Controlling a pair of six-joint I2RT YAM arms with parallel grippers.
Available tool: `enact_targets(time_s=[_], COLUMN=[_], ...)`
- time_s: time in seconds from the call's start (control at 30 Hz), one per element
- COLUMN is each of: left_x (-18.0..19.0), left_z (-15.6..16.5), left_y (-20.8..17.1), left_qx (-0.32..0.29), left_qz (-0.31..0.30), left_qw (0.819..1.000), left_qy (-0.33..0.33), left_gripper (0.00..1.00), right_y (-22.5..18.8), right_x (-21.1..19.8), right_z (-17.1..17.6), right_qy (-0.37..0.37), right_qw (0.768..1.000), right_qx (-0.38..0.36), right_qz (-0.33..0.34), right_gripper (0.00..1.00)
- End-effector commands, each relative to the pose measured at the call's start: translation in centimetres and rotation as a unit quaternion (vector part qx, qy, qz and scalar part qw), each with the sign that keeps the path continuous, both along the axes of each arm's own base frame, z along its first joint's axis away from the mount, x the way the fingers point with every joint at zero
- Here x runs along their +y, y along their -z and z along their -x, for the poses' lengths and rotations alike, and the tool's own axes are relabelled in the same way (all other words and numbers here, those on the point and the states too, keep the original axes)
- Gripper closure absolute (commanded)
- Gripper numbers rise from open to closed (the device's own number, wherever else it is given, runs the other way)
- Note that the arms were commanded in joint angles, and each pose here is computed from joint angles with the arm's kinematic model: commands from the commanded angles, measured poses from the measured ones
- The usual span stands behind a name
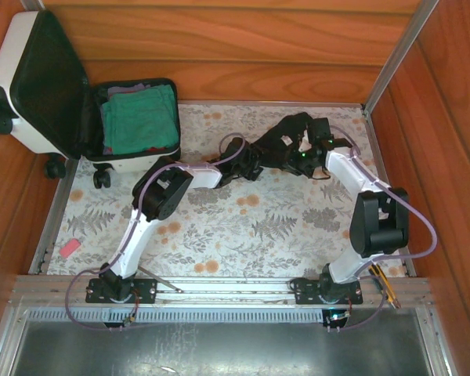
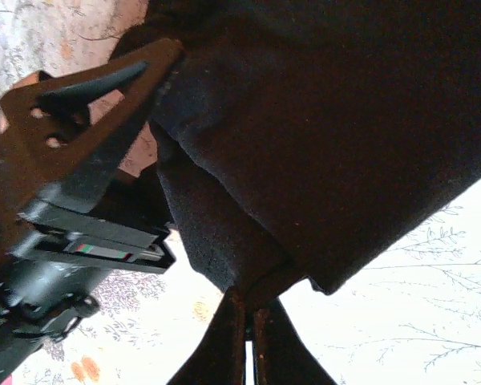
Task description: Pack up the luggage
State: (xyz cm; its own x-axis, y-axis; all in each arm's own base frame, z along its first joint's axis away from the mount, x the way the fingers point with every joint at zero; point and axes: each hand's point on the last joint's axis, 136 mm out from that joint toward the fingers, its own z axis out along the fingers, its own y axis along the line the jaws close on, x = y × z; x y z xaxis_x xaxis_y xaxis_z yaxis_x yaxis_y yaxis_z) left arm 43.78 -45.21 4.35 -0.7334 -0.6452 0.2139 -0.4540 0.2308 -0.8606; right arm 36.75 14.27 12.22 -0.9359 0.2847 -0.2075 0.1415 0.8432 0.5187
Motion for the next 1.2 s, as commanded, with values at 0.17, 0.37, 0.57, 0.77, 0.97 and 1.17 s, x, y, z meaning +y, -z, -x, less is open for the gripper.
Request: enact_targets(time_s=[0.17,0.37,0.57,0.77,0.97,1.17], left_x=[0.7,0.4,2.0,4.5,6.1,8.9], left_z=[1.4,0.3,-0.6,-1.1,-1.4,-0.9], left_y=[7.4,6.9,6.5,1.5,-5.1,-6.7], left_qx=[0.081,0.06,0.034,-0.028,-0.107,-0.117], left_qz=[-0.053,-0.056,-0.087,-0.187,-0.317,-0.321], left_qw=[0.995,0.996,0.996,0.981,0.929,0.894], left_qy=[-0.018,-0.016,-0.005,0.046,0.16,0.289], left_gripper=[0.35,0.74,1.0,1.0,1.0,1.0], right_y=[-2.1,-4.4,-8.5,-10.1,-9.9,-8.8], right_x=[0.8,2.8,1.2,-4.2,-6.3,-6.4], right_z=[0.7,1.3,1.5,0.8,0.5,0.5], right_qy=[-0.018,-0.056,-0.06,0.007,0.025,0.024], right_qw=[1.0,0.994,0.991,0.991,0.99,0.991], right_qx=[-0.012,-0.038,-0.096,-0.128,-0.134,-0.129], right_qz=[-0.02,-0.083,-0.076,-0.044,-0.026,-0.028], right_gripper=[1.0,0.95,0.43,0.39,0.39,0.39])
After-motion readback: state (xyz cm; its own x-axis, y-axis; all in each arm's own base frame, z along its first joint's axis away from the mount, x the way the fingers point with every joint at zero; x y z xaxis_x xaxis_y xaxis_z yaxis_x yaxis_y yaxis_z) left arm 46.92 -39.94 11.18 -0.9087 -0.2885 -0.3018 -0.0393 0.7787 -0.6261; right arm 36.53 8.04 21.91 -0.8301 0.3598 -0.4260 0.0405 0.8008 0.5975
